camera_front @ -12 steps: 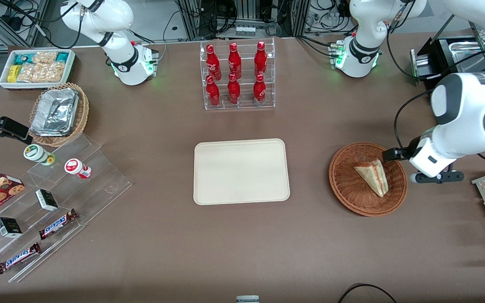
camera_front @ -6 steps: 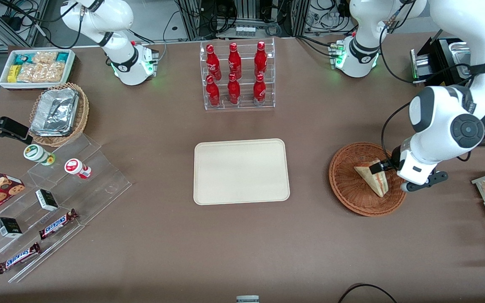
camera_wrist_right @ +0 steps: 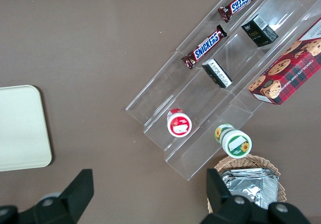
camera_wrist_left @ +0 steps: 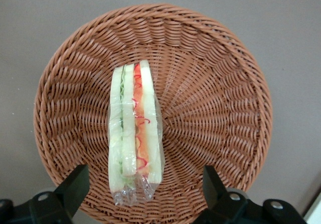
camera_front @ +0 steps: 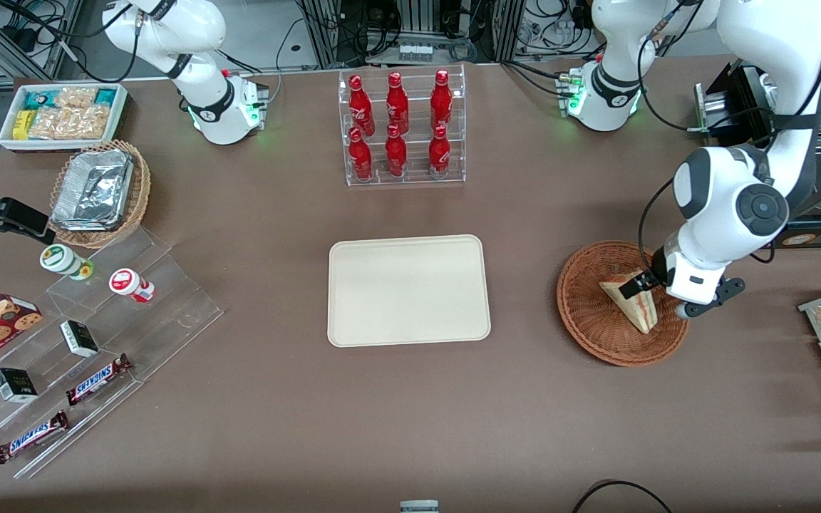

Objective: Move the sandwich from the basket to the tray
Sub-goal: 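Lower the left gripper and close it on the wrapped sandwich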

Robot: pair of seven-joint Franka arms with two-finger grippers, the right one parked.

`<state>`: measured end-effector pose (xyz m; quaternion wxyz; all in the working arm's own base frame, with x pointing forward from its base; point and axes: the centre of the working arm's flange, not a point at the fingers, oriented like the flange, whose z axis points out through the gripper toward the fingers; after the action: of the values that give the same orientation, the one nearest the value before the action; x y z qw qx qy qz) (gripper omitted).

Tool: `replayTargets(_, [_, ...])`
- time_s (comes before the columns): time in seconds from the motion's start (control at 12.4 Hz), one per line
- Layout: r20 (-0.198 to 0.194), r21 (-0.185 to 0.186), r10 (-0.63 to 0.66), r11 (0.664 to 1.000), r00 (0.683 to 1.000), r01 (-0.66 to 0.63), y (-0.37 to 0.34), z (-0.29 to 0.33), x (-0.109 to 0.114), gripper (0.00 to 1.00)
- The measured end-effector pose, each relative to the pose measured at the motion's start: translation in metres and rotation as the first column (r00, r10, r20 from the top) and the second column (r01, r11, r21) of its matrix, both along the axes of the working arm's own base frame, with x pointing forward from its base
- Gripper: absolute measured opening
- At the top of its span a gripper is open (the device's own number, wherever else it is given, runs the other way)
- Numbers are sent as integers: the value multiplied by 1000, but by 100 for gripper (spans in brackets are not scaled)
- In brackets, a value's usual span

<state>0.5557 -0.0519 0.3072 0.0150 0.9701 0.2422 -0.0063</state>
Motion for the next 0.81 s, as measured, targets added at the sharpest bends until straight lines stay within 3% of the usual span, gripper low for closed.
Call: replayTargets(0.81, [-3,2,89,996,996,-89,5,-31,-6,100])
